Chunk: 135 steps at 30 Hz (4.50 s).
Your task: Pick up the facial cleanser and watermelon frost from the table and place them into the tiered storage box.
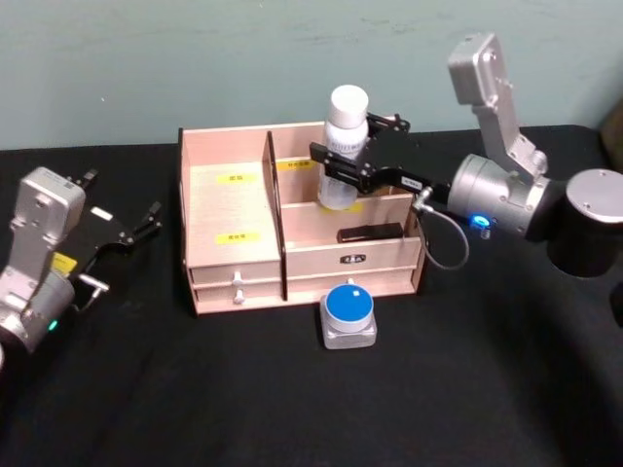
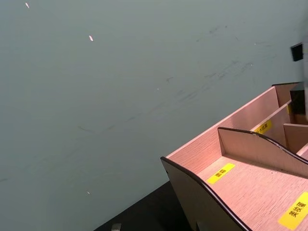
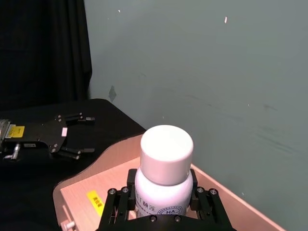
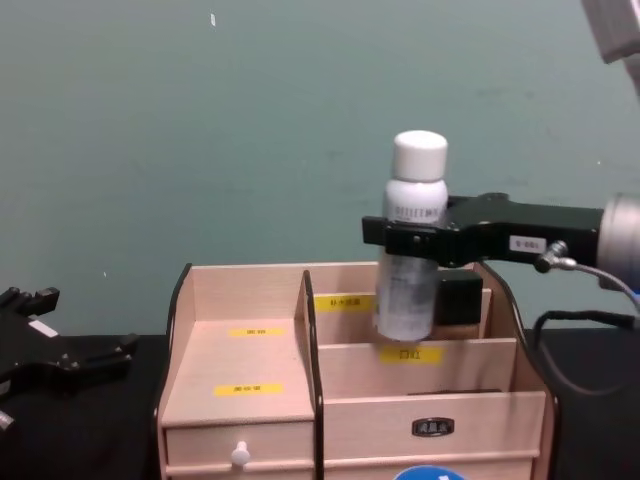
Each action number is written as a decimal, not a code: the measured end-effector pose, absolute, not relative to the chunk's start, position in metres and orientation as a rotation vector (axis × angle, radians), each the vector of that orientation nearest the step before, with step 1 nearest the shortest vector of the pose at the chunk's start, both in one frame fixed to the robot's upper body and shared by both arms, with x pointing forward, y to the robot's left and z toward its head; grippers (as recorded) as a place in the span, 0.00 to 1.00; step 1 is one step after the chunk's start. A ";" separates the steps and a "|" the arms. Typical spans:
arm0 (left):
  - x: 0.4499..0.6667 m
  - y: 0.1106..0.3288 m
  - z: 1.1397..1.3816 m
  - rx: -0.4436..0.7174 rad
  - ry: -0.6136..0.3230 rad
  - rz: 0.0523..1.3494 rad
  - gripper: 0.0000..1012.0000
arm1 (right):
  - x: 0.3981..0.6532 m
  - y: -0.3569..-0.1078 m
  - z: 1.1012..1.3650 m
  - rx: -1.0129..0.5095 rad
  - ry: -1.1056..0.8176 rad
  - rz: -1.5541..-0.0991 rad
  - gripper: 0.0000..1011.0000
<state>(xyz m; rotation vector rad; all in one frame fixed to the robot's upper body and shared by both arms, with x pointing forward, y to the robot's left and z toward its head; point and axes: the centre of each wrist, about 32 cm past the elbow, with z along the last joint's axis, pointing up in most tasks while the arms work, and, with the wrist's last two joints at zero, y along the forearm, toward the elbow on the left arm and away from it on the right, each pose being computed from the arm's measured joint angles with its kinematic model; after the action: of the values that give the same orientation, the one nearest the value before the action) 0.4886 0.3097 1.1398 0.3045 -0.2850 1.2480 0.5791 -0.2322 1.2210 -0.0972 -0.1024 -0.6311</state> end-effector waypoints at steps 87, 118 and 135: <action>0.489 0.310 1.140 0.304 -0.285 1.248 1.00 | 0.629 -0.207 1.199 -0.222 -0.068 -0.595 0.59; 0.489 0.310 1.140 0.304 -0.285 1.248 1.00 | 0.631 -0.206 1.188 -0.216 -0.036 -0.600 0.59; 0.489 0.310 1.140 0.304 -0.285 1.248 1.00 | 0.629 -0.204 1.194 -0.194 -0.061 -0.587 0.95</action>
<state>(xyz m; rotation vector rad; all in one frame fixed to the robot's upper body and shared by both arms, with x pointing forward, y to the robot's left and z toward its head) 0.4886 0.3097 1.1398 0.3045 -0.2851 1.2479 0.6286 -0.2041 1.1937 -0.1939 -0.0607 -0.5870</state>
